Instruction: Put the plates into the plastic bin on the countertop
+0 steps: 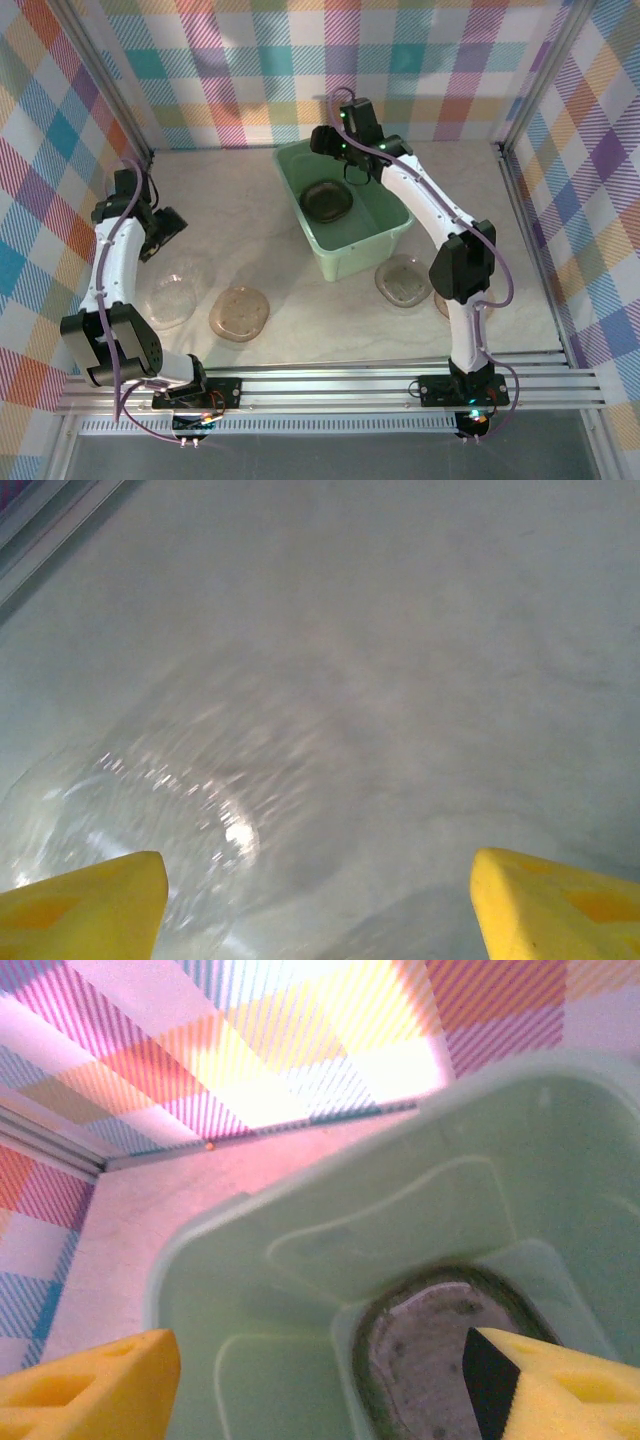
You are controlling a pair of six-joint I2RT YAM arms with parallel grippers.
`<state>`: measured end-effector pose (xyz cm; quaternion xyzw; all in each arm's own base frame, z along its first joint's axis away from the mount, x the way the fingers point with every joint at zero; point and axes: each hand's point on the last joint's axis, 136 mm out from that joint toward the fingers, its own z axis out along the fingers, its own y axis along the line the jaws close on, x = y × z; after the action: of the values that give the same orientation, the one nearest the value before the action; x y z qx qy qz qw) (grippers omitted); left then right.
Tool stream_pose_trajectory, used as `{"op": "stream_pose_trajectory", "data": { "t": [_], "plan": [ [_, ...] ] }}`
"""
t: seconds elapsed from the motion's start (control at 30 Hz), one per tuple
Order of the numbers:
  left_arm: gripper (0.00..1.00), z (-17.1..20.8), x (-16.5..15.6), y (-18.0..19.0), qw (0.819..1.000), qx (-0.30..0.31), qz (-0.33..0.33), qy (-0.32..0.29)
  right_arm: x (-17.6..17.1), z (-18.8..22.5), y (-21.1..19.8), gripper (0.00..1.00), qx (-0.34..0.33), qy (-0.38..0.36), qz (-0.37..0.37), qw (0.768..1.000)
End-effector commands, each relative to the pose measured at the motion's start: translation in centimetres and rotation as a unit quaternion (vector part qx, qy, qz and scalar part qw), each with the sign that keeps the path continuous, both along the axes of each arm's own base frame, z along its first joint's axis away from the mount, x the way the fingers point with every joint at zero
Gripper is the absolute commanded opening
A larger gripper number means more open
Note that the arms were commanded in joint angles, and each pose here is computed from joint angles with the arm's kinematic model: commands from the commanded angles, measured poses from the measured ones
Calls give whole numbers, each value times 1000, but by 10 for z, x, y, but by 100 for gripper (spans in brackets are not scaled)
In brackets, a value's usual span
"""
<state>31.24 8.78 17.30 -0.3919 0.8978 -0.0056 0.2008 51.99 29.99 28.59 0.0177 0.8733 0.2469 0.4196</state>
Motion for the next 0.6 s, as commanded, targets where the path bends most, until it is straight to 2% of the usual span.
{"op": "stream_pose_trajectory", "data": {
  "t": [0.0, 0.13, 0.4, 0.57],
  "plan": [
    [79, -25, -33, -5, 996, -27, 24, 79, 6, 11, 8, 75, 11, -25, 39, 999],
    [79, -46, -41, -6, 991, -33, 8, 128, 4, 11, 7, 75, 12, -27, 50, 998],
    [73, -85, -38, -25, 979, -83, -39, 180, -2, 6, -4, 75, 18, -13, 49, 999],
    [72, -103, -42, -30, 971, -80, -61, 219, -6, 3, -11, 75, 15, -10, 42, 999]
  ]
}}
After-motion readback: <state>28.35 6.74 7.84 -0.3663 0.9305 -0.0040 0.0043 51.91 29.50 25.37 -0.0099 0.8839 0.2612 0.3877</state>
